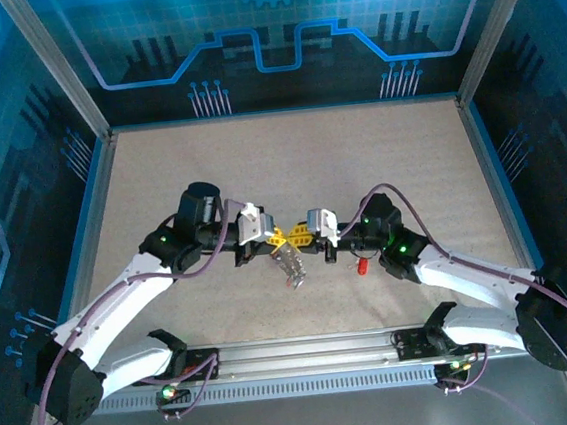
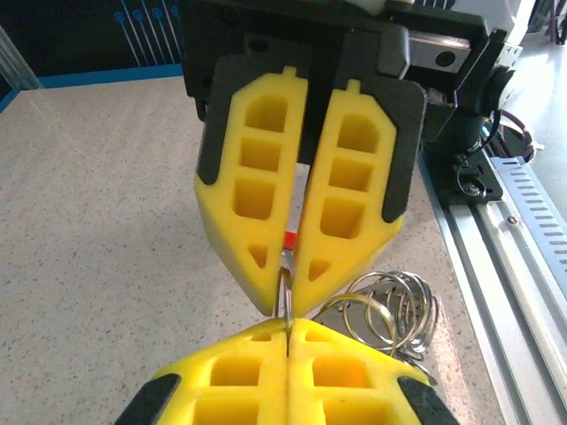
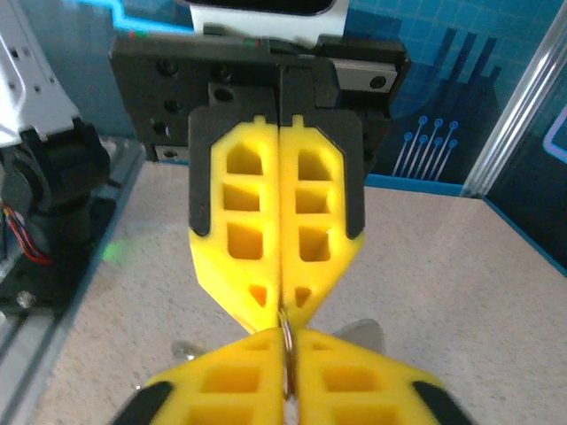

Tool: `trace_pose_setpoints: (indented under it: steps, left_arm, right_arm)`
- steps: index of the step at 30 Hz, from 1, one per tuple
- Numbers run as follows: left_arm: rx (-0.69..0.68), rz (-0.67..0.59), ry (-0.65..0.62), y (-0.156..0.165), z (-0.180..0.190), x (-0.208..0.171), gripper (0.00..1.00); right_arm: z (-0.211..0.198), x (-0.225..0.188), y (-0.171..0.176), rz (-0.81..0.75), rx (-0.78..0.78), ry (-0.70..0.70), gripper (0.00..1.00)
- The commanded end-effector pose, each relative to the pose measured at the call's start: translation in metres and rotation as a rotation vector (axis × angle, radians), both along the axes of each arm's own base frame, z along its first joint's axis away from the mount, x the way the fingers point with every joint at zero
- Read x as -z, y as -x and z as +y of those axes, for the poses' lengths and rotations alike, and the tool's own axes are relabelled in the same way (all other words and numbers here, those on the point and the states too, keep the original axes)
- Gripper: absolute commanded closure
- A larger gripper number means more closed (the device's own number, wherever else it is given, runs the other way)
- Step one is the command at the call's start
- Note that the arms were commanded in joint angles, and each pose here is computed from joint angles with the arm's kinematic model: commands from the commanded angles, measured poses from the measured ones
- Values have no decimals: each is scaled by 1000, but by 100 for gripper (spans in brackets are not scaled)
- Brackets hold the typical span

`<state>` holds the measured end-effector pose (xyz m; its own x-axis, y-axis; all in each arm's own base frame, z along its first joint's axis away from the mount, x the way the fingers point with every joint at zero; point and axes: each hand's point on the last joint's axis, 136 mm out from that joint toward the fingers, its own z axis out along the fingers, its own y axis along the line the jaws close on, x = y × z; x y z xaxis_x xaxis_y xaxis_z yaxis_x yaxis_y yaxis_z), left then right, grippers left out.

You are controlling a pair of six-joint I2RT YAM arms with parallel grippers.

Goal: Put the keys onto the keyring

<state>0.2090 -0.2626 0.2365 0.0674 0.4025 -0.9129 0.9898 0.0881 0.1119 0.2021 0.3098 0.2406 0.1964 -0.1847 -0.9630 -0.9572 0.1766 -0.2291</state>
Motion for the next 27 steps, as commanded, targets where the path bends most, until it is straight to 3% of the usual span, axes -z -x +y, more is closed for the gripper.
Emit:
trace_pose_setpoints:
  steps: [1, 6, 12, 27]
  left_arm:
    - [-3, -16, -37, -1, 1, -15, 100]
    - [-1, 15, -118, 0, 6, -11, 100]
    - [31, 122, -184, 6, 2, -8, 100]
    - [43, 231, -142, 8, -7, -18, 100]
  right_arm:
    - [-4, -9, 2, -60, -14, 79, 78]
    - [-12, 1, 5, -40, -42, 237, 68]
    - [-17, 1, 5, -22, -49, 356, 70]
    - [-8, 3, 6, 43, -90, 360, 75]
